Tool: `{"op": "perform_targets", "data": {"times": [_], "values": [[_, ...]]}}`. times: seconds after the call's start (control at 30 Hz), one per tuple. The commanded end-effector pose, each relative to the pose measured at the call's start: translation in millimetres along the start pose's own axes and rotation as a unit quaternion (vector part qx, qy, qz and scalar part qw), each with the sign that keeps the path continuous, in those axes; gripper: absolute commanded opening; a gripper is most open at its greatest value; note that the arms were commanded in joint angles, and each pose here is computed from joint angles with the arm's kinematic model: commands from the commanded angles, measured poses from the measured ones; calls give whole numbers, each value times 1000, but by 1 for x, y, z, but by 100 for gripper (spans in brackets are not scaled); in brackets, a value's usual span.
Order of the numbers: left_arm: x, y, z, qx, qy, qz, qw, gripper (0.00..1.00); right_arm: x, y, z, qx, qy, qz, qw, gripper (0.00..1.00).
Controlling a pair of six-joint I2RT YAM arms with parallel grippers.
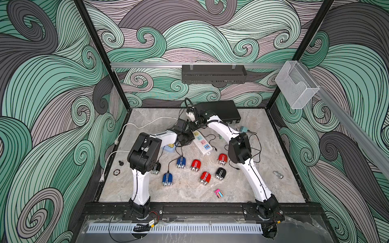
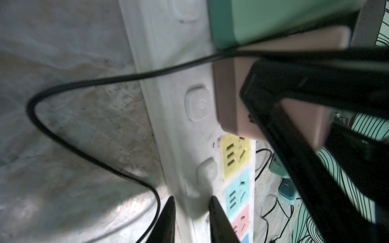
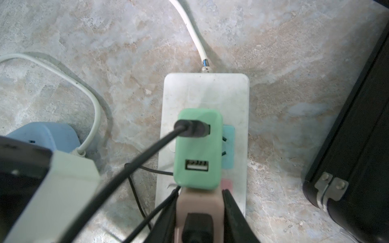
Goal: Unplug the electric shaver
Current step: Remove the plug from the socket.
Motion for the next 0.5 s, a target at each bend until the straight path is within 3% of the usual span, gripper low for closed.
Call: {"op": "perform_targets", "data": {"times": [0.0, 0.47], "values": [[2, 24, -17, -21, 29, 36, 999, 27, -8, 2, 2, -15, 0, -4, 1000, 28], [0, 33, -24, -26, 35, 62, 997, 25, -37, 13, 18, -47, -35, -35, 998, 25]]}}
Point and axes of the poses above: each gripper's point midway between its finger pads, its own x axis out along the fingers, its own y axis along the line the jaws close on, z = x × y, the point moved 1 cm from there along -x, back along the fingers, and after that the axes turned 13 degrees about x, right-handed, at the moved point
